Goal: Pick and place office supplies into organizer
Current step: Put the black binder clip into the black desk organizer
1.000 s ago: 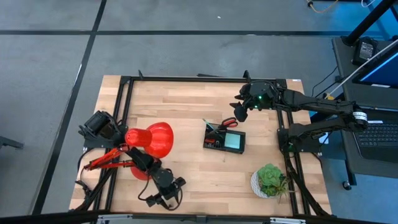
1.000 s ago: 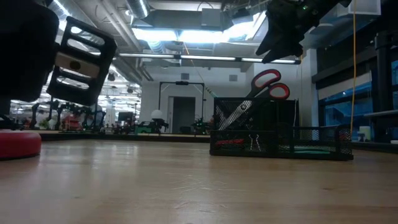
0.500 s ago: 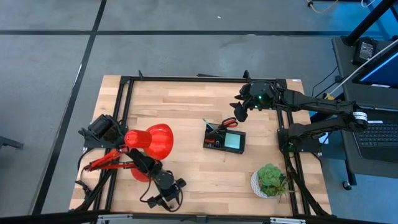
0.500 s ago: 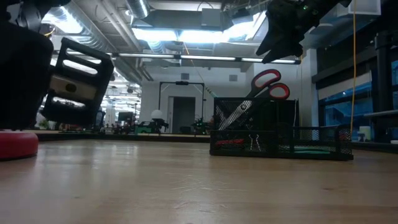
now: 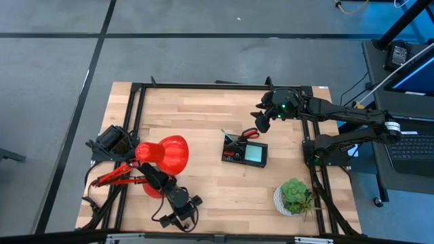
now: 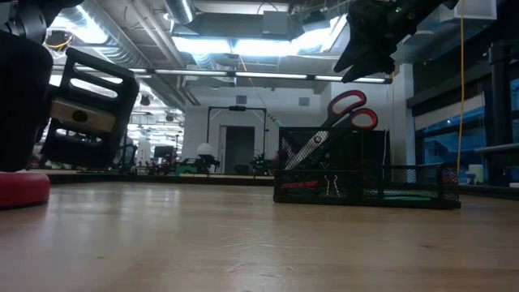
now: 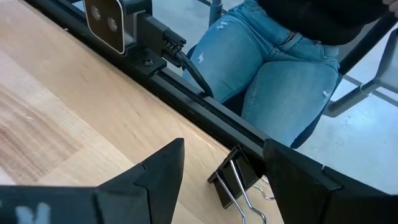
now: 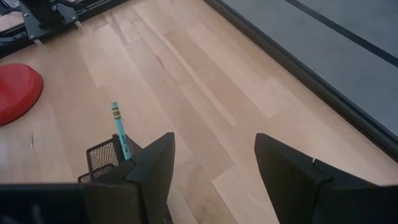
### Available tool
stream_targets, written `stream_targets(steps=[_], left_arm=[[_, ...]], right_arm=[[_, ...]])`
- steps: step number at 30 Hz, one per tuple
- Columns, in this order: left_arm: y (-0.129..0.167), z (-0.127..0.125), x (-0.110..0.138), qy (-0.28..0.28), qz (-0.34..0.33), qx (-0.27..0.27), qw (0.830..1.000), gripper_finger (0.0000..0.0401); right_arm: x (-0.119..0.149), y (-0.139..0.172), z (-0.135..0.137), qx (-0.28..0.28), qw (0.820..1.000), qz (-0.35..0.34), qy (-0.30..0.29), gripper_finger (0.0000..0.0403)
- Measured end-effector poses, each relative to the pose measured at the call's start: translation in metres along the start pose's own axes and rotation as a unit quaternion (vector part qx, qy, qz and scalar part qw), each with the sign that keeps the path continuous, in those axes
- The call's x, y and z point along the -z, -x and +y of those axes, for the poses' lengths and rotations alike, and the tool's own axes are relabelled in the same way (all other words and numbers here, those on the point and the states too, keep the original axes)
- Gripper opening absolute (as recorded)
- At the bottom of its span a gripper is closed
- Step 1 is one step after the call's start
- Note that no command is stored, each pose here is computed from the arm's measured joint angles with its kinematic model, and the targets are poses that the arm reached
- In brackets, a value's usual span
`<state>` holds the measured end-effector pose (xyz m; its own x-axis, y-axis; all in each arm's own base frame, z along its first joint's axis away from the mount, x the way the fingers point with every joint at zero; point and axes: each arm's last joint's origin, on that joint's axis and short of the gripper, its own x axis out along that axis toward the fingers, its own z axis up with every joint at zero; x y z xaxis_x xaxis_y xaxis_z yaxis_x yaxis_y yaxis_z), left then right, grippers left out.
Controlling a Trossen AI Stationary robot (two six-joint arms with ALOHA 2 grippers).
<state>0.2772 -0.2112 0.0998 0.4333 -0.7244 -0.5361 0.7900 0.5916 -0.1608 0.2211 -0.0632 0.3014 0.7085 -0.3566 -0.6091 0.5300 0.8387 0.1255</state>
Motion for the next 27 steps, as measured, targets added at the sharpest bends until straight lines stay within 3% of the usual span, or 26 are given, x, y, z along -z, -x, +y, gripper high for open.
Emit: stream_targets(steps=[18,27], left_arm=[[0.0007,0.0016,0.0022,-0.004,0.012,-0.007,1.000,0.0212],[0.0005,0.0013,0.0027,0.004,0.013,-0.008,1.000,0.0188]], right_arm=[[0.0000,0.0000,0.0001,0.000,1.000,0.000,0.001,0.0224],[0.0000,0.0000,0.0000,0.000,1.000,0.000,0.001,0.0224]])
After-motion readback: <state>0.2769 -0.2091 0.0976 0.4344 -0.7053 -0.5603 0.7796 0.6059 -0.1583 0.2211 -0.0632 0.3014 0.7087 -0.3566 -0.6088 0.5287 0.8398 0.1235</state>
